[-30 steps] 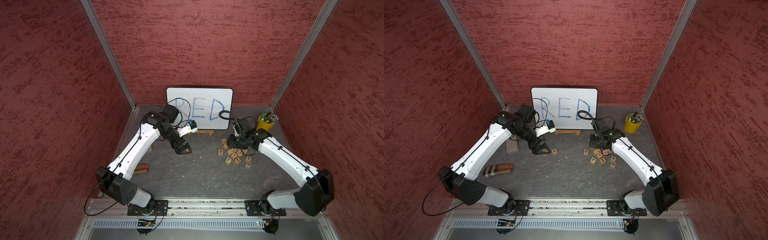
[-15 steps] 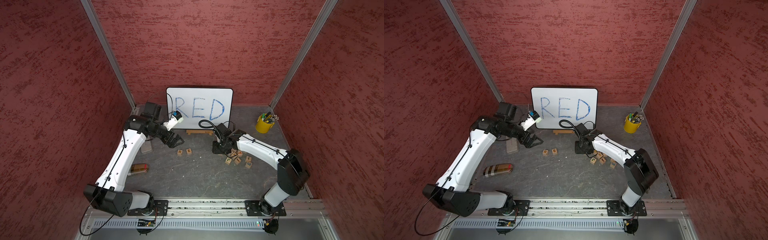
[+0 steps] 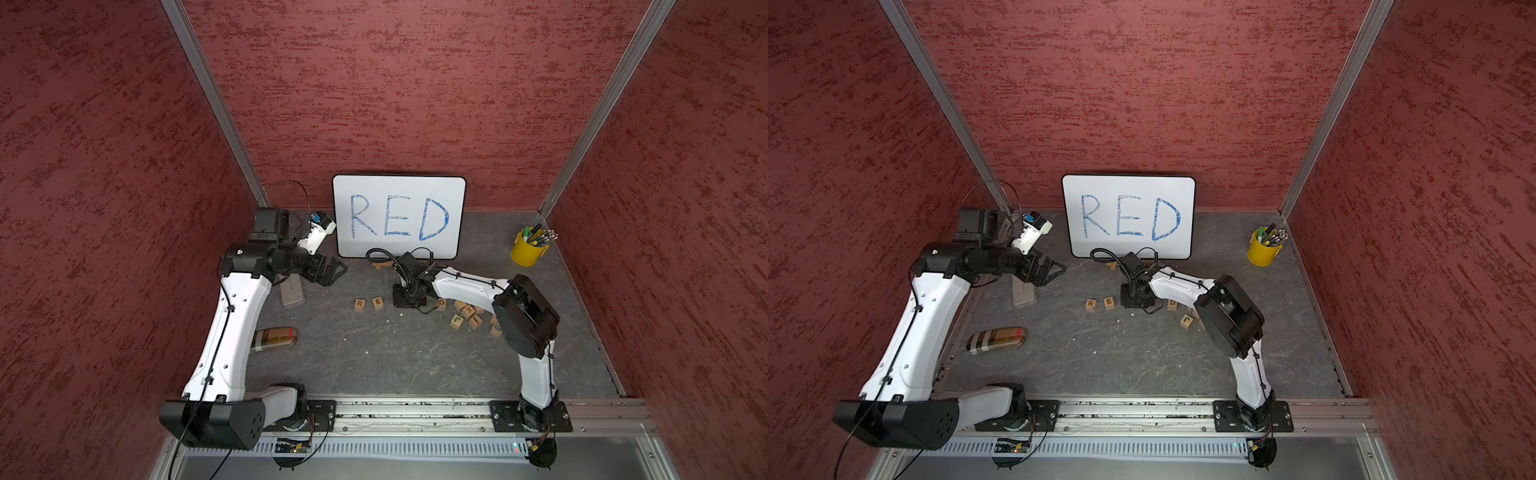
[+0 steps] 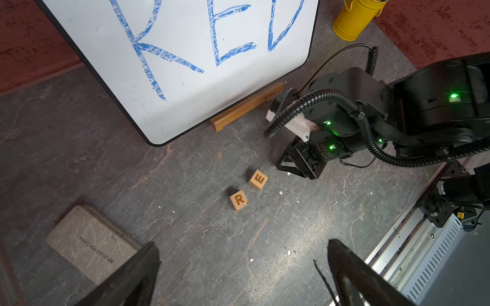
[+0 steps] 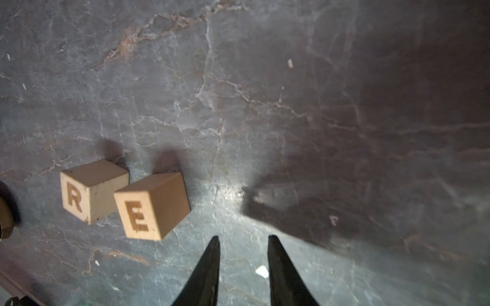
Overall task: Assemble the uppercase word "red" with letter blocks
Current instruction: Adjust the letter block at the center of the board.
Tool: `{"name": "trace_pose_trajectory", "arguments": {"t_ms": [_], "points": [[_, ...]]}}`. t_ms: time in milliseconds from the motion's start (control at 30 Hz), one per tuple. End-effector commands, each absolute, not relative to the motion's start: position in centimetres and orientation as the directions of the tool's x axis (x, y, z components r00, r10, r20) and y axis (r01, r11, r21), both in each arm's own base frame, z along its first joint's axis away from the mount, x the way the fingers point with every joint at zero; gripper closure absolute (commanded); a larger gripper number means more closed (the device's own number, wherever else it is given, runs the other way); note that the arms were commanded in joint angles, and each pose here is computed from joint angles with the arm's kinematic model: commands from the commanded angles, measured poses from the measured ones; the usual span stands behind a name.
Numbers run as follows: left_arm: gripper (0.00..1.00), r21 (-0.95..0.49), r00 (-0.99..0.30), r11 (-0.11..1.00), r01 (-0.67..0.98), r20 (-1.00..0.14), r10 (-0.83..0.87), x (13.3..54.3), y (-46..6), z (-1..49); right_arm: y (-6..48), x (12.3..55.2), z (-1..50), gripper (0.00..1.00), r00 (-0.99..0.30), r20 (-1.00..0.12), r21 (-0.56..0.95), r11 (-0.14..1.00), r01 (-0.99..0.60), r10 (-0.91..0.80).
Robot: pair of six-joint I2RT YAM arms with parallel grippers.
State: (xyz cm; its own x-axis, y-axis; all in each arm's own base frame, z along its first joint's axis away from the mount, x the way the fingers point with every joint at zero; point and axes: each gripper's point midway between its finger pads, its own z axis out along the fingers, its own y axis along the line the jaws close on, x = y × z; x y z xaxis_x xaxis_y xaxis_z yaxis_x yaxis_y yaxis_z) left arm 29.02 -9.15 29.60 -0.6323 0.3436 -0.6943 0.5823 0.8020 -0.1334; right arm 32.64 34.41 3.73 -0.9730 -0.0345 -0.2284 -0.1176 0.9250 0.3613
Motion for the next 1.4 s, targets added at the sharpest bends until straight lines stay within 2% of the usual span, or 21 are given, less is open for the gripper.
{"name": "trace_pose_trajectory", "arguments": {"t_ms": [0, 267, 633, 1167, 1367], "points": [[0.01, -0.13, -0.627, 0.813, 0.567, -0.708, 0.325, 29.2, -8.9, 29.9, 35.0, 34.2, 4.5, 0.67, -0.957, -0.289, 0.342, 0.932, -0.121, -0.018], [0.0, -0.131, -0.62, 0.804, 0.58, -0.711, 0.332, 29.1, -9.0, 30.1, 36.2, 34.8, 3.9, 0.66, -0.954, -0.296, 0.343, 0.928, -0.147, -0.042], [0.01, -0.169, -0.644, 0.753, 0.636, -0.654, 0.397, 27.5, -9.6, 28.4, 38.0, 34.2, 3.3, 0.65, -0.956, -0.278, 0.342, 0.919, -0.194, -0.098], [0.0, -0.157, -0.636, 0.75, 0.642, -0.655, 0.407, 27.7, -9.5, 28.5, 38.0, 32.2, 3.6, 0.64, -0.959, -0.245, 0.306, 0.928, -0.214, -0.141], [0.0, -0.159, -0.63, 0.746, 0.647, -0.663, 0.405, 27.6, -9.6, 29.0, 38.5, 31.8, 4.4, 0.65, -0.959, -0.245, 0.341, 0.913, -0.224, -0.144]]}}
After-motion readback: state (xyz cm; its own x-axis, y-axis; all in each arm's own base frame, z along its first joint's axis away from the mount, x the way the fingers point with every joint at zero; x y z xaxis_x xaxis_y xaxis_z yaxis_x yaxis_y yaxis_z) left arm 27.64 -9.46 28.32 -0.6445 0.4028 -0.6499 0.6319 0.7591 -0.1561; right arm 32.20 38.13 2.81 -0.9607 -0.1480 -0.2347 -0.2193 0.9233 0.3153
